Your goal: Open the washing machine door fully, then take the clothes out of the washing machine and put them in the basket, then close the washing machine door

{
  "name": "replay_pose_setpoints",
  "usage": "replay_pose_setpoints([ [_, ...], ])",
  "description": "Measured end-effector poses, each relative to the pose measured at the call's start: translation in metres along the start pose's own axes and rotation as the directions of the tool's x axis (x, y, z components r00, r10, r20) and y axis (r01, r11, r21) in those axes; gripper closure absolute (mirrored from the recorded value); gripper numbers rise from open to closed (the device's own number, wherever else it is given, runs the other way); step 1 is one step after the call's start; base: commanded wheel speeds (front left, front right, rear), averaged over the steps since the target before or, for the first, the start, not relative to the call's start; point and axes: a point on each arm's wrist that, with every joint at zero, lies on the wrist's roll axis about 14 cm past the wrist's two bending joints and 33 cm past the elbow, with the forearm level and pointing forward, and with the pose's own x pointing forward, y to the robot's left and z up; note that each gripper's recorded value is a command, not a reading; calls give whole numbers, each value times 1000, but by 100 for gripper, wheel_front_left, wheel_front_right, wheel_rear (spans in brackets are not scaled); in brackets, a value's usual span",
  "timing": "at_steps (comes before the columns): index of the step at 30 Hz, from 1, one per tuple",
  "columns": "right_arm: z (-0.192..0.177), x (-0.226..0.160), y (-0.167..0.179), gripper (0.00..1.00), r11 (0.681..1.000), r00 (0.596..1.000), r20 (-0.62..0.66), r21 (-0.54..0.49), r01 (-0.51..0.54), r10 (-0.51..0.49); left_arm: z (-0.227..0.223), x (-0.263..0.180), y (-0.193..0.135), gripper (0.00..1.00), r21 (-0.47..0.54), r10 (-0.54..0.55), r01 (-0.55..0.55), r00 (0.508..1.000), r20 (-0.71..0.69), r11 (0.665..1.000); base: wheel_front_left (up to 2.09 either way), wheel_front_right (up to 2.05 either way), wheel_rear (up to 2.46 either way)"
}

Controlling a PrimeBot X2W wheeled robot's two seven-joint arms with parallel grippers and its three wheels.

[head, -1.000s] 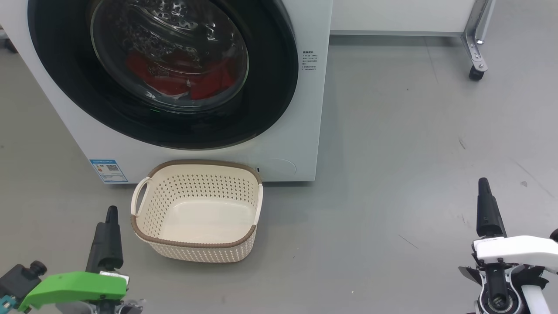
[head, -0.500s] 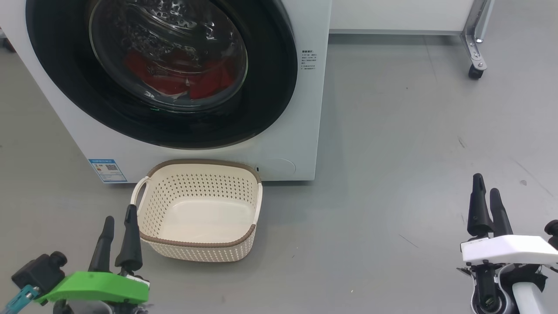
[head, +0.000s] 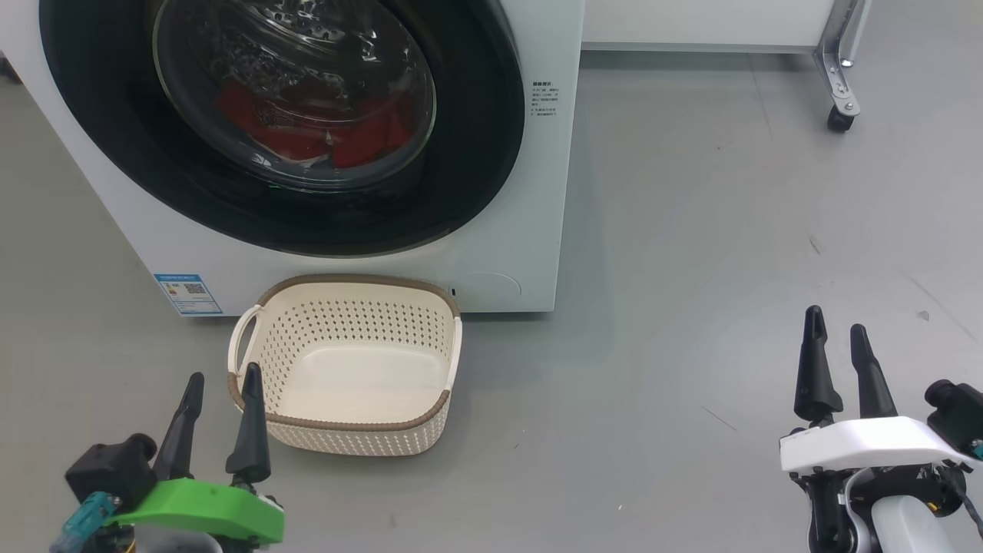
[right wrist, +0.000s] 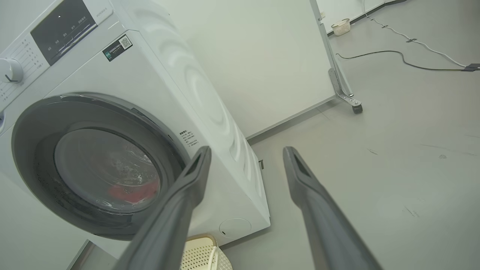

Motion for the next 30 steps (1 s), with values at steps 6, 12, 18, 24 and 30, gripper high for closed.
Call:
replay_pose_setpoints([
  [6, -5, -1, 0, 0, 997, 1000, -12, -79, 0, -1, -5, 0, -3, 0, 85, -4, 5, 1000, -10, 996, 0, 0, 0],
  [12, -13, -2, -3, 0, 978, 999, -37, -207, -5, -3, -12, -1, -3, 0, 178, -3, 7, 1000, -21, 984, 0, 0, 0],
  [18, -20, -4, -3, 0, 954, 999, -53, -299, -19, 3, -21, -2, -8, 0, 244, -14, 24, 999, -42, 970, 0, 0, 0],
  [24, -24, -5, -1, 0, 930, 998, -55, -366, -29, 10, -28, -2, -11, 0, 301, -25, 39, 998, -49, 953, 0, 0, 0],
  [30, -28, -6, -3, 0, 922, 998, -65, -386, -23, -2, -35, -4, -7, 0, 317, -7, 29, 997, -71, 948, 0, 0, 0],
])
